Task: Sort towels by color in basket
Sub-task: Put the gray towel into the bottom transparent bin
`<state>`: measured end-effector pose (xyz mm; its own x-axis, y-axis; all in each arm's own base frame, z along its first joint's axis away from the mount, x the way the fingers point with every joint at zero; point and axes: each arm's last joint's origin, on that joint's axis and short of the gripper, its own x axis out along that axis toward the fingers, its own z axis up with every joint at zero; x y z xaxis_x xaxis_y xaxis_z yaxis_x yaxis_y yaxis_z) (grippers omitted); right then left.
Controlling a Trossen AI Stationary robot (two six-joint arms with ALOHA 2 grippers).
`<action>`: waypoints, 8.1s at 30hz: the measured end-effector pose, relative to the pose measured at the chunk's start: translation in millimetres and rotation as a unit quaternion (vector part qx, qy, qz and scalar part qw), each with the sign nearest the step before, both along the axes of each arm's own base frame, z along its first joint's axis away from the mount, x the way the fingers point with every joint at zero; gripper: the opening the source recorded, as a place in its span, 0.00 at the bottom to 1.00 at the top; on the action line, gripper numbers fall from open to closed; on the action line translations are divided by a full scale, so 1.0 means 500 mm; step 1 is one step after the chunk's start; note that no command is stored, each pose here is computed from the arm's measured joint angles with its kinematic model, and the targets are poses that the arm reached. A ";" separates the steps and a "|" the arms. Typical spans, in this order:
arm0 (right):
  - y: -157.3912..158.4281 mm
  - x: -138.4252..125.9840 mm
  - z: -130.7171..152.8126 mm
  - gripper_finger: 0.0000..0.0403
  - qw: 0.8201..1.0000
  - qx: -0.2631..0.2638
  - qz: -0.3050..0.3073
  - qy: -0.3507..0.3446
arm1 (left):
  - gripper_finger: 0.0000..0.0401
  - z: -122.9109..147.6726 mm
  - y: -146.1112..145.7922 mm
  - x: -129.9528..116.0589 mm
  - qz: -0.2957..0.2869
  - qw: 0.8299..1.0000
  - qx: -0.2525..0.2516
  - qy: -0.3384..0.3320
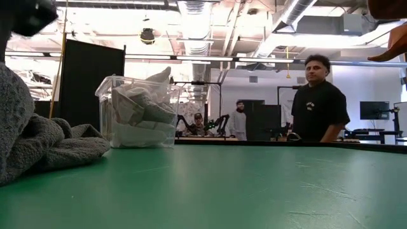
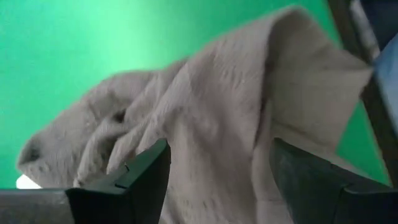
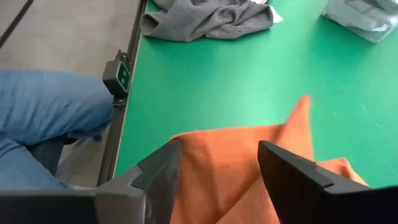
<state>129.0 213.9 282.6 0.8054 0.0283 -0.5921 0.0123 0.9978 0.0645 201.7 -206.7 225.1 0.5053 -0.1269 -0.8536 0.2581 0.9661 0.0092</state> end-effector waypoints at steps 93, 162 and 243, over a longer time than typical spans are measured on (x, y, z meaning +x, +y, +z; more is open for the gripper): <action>-0.112 0.161 0.022 0.61 0.985 -0.159 -0.047 -0.039 | 0.04 0.157 0.467 0.425 0.071 0.947 0.274 -0.150; -0.447 0.460 -0.322 0.82 0.969 -0.086 -0.026 0.229 | 0.70 0.192 0.322 0.084 0.046 0.995 0.072 -0.049; -0.274 -0.165 0.286 0.10 0.910 -0.127 0.178 -0.351 | 0.70 0.092 0.262 0.178 0.008 0.982 0.052 -0.181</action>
<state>46.5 76.8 425.8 0.9545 0.2954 0.0416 -0.2697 0.9141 -0.3026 290.6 -75.6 271.2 0.7792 -0.0390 -0.6255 0.2050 0.9590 0.1955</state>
